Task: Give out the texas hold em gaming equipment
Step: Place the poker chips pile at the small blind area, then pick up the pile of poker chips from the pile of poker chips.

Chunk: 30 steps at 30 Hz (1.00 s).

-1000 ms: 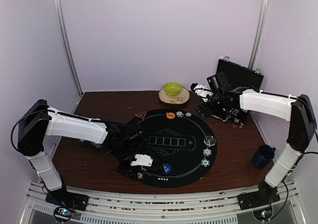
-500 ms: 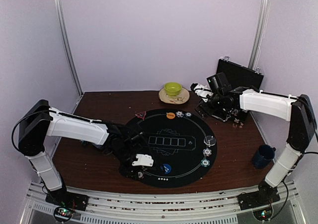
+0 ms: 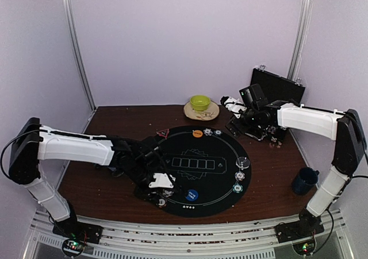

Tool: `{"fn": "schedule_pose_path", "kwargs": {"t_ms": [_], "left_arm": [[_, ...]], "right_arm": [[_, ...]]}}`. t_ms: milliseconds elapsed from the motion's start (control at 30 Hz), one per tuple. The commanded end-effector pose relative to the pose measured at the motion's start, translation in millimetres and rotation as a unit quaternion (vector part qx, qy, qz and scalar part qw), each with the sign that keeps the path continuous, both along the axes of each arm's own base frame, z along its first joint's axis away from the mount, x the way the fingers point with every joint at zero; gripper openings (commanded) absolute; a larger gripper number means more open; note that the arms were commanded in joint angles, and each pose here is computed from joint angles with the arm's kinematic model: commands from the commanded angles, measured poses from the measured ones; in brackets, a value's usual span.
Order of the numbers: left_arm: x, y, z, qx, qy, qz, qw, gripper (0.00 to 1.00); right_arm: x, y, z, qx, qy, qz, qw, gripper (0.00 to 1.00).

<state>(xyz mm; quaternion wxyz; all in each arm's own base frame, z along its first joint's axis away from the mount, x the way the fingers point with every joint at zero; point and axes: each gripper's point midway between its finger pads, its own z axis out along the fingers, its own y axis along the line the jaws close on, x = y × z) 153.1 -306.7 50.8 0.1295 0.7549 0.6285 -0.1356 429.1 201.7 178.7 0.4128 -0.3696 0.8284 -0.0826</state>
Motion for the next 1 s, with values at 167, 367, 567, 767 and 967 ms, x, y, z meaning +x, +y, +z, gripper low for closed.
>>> {"fn": "schedule_pose_path", "kwargs": {"t_ms": [167, 367, 567, 767, 967], "left_arm": [[72, 23, 91, -0.109, -0.114, 0.106, 0.982, 0.75], [166, 102, 115, -0.105, -0.188, 0.297, 0.93, 0.96], [223, 206, 98, -0.068, -0.149, 0.481, 0.861, 0.98], [248, 287, 69, -0.059, -0.111, 0.575, 0.808, 0.98], [261, 313, 35, -0.032, -0.084, 0.602, 0.794, 0.95]], "right_arm": [[-3, -2, 3, 0.002, 0.0, -0.003, 1.0, 1.0], [-3, 3, 7, 0.007, -0.007, -0.008, 1.0, 1.0], [-9, 17, 6, 0.012, -0.004, 0.007, 1.0, 1.0], [-14, 29, -1, 0.006, 0.003, 0.019, 1.0, 1.0], [-18, 37, -8, -0.005, 0.007, 0.026, 1.0, 1.0]]}}
